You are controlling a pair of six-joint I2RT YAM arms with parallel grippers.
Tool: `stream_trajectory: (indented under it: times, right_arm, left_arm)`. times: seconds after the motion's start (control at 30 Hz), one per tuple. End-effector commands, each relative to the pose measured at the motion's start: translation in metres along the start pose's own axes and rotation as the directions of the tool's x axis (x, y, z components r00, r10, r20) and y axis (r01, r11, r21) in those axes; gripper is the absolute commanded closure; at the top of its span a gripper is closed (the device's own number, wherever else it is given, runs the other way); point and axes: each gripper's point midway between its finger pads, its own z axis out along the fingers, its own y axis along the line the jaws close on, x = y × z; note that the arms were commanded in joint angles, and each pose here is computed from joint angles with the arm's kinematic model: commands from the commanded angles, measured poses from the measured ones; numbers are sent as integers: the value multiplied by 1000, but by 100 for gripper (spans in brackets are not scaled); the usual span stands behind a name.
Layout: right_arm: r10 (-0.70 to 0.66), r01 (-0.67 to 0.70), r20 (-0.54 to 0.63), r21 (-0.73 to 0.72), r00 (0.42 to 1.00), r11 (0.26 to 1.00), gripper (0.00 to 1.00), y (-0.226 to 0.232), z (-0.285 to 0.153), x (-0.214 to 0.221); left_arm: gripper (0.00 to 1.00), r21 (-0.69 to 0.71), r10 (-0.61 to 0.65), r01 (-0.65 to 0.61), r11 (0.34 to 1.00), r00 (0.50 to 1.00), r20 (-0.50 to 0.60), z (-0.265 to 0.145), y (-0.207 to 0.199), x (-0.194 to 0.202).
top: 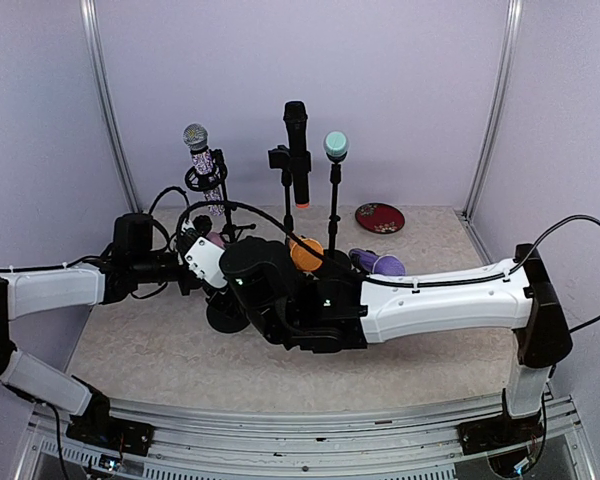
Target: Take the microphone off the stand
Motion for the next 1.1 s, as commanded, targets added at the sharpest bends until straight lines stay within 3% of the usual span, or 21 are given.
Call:
stream_trajectory:
  times: [0.0,0.43,0.67,0.7,0.77,0.8,1.07]
  right_arm:
    - [157,-158,168,-6,973,987,100,-39,-90,-88]
    - [152,-151,122,-18,981,988,100,-41,-107,-80]
    - [158,-157,107,-13,982,987,100,-47,-119,-79]
    - [162,-161,105,-16,981,987,100,-47,-119,-78]
    - [171,-169,102,-35,980,985,100,-45,-120,-78]
    - [174,-170,98,-50,980,984,100,-43,-119,-77]
    - [249,-254,-55,-241,967,936,100,-11,-80,-59]
  left_arm:
    - [100,-381,-194,114,918,965,-178,-19,80,66]
    - [100,-431,-258,144,891,941,-219,-15,91,89]
    - [98,-341,-206,128,931,957,-205,-11,76,72]
    - [83,-309,-188,120,943,961,-202,-12,71,66]
    - [19,-229,-152,103,968,966,-209,-15,58,54]
    - [4,-191,-140,96,977,963,-231,-18,49,52]
    - [1,-53,-40,28,998,967,-252,-96,31,18]
